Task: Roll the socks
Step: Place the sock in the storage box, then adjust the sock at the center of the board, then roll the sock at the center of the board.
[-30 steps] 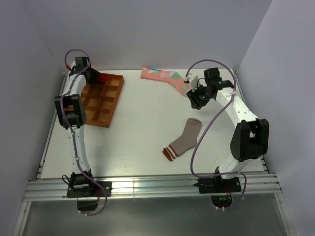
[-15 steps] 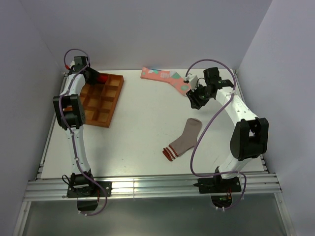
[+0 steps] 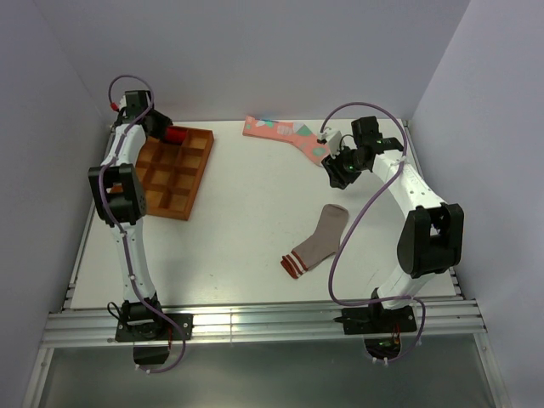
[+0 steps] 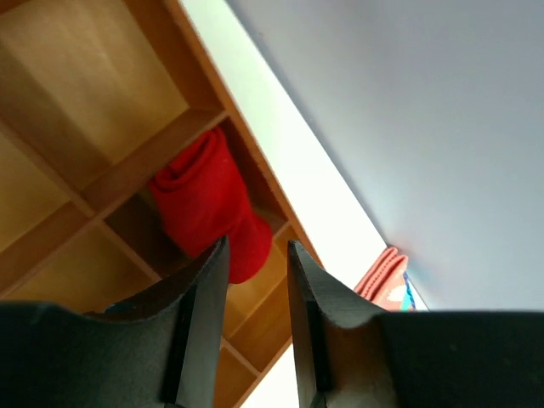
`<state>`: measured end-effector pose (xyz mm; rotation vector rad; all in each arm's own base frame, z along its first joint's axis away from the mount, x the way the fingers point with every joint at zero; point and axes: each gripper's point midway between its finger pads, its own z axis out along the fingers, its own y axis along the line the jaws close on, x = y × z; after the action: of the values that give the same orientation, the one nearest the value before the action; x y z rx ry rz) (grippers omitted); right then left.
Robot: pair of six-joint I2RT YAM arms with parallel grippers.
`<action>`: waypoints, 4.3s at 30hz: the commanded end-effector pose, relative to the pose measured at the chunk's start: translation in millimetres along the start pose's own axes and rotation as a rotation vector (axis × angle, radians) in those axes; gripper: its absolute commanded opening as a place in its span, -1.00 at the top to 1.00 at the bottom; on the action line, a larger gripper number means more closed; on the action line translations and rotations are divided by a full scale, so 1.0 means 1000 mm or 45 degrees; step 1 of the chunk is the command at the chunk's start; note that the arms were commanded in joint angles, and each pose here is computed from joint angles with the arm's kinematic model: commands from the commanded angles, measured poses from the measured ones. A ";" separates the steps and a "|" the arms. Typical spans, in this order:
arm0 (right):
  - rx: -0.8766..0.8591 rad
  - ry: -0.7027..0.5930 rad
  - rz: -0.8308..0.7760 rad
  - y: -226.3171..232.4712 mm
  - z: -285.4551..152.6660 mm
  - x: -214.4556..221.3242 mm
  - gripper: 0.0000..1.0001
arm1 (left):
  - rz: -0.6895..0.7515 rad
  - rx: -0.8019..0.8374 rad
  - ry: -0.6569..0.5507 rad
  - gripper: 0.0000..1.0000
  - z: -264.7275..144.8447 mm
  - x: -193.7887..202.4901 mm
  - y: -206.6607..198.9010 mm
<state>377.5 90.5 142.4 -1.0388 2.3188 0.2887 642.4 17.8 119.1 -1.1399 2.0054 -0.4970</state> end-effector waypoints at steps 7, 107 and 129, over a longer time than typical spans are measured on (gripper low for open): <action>0.010 -0.022 0.008 -0.004 -0.004 -0.006 0.03 | 0.002 0.003 0.059 0.29 0.033 0.027 0.004; -0.113 0.346 -0.911 0.283 0.140 0.054 0.53 | 0.216 0.799 -0.117 0.07 -0.397 0.097 -0.053; -1.100 0.479 -0.287 0.315 0.044 0.055 0.54 | 0.232 0.772 0.074 0.71 -0.337 0.170 0.015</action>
<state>144.6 282.0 42.2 -1.9248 2.3462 0.8759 323.2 -115.2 231.9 -0.6654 1.8847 -0.8662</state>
